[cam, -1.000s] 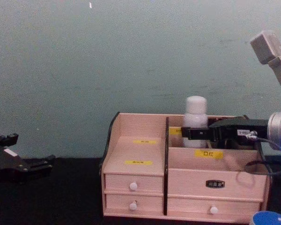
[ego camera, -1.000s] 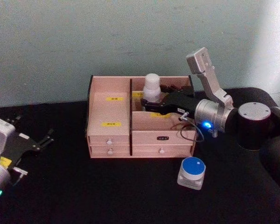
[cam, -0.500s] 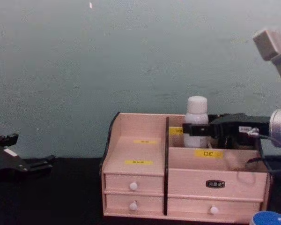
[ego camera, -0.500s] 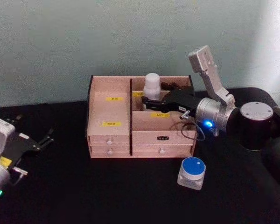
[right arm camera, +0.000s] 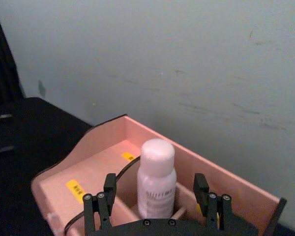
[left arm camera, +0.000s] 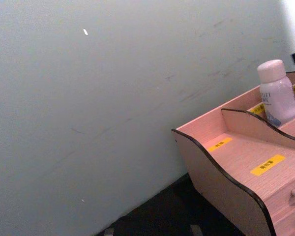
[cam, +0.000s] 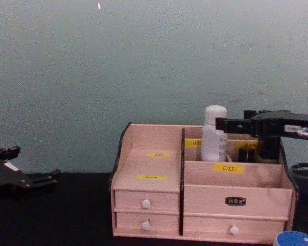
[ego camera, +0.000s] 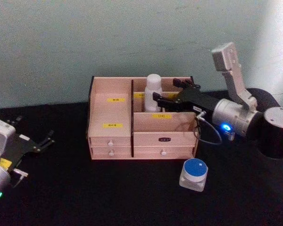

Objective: Pick up the facial cleanser and watermelon frost from the table and place them into the tiered storage box.

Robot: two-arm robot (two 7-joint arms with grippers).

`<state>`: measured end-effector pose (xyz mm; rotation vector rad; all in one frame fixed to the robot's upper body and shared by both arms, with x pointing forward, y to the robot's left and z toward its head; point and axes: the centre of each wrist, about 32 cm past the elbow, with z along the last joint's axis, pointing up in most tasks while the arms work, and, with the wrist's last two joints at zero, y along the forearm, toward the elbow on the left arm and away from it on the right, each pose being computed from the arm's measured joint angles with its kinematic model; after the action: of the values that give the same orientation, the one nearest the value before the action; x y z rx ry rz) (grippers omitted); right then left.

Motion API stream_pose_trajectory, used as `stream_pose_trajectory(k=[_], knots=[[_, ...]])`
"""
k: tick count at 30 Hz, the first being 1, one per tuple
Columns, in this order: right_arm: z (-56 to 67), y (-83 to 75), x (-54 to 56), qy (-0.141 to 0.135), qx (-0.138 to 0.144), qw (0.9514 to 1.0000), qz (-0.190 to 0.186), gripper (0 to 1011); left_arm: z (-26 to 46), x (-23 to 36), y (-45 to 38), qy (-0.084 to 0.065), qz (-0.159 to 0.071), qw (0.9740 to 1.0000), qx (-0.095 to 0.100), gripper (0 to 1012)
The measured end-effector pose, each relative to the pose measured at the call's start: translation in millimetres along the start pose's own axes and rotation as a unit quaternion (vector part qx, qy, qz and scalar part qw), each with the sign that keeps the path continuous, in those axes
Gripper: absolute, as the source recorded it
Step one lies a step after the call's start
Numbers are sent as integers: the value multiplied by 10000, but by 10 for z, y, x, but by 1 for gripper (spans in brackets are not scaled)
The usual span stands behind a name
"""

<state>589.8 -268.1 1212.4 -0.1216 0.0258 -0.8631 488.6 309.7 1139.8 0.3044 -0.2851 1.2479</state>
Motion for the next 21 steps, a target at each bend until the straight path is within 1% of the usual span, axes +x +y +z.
stream_pose_trajectory(k=[1, 3, 4, 6, 7, 9, 10, 12, 13, 14, 15, 17, 20, 21], knots=[[-6, -58, -12, 10, 12, 10000, 27, 1000, 0, 0, 0, 0, 0, 10000, 0, 1001], [-11, -122, -21, 5, 24, 10000, 55, 1000, 0, 0, 0, 0, 0, 10000, 0, 1001], [-15, -189, -29, 11, 35, 10000, 85, 1000, 0, 0, 0, 0, 0, 10000, 0, 1001], [-24, -268, -42, 19, 42, 9999, 117, 1000, 0, 0, 0, 0, 0, 10000, 0, 1001], [-27, -346, -55, 24, 54, 9999, 149, 1000, 0, 0, 0, 0, 0, 10000, 0, 1001], [-40, -420, -68, 33, 53, 9998, 189, 1000, 0, 0, 0, 0, 0, 10000, 0, 1001], [-51, -498, -85, 26, 48, 9997, 230, 1000, 0, 0, 0, 0, 0, 10000, 0, 1001], [-63, -583, -103, 8, 29, 9996, 282, 1000, 0, 0, 0, 0, 0, 10000, 0, 1001], [-75, -662, -120, -14, -2, 9994, 334, 1000, 0, 0, 0, 0, 0, 10000, 1, 1001], [-75, -662, -120, -14, -2, 9994, 334, 1000, 0, 0, 0, 0, 0, 10000, 0, 1001], [-88, -734, -134, -41, -43, 9993, 382, 1000, 0, 0, 0, 0, 0, 10000, 0, 1001], [-113, -823, -156, -74, -113, 9989, 444, 1000, 0, 0, 0, 0, 0, 10000, 0, 1001], [-141, -911, -178, -91, -190, 9986, 488, 1000, 0, 0, 0, 0, 0, 10000, 0, 1001], [-166, -970, -193, -96, -259, 9983, 511, 1000, 0, 0, 0, 0, 0, 10000, 0, 1001]])
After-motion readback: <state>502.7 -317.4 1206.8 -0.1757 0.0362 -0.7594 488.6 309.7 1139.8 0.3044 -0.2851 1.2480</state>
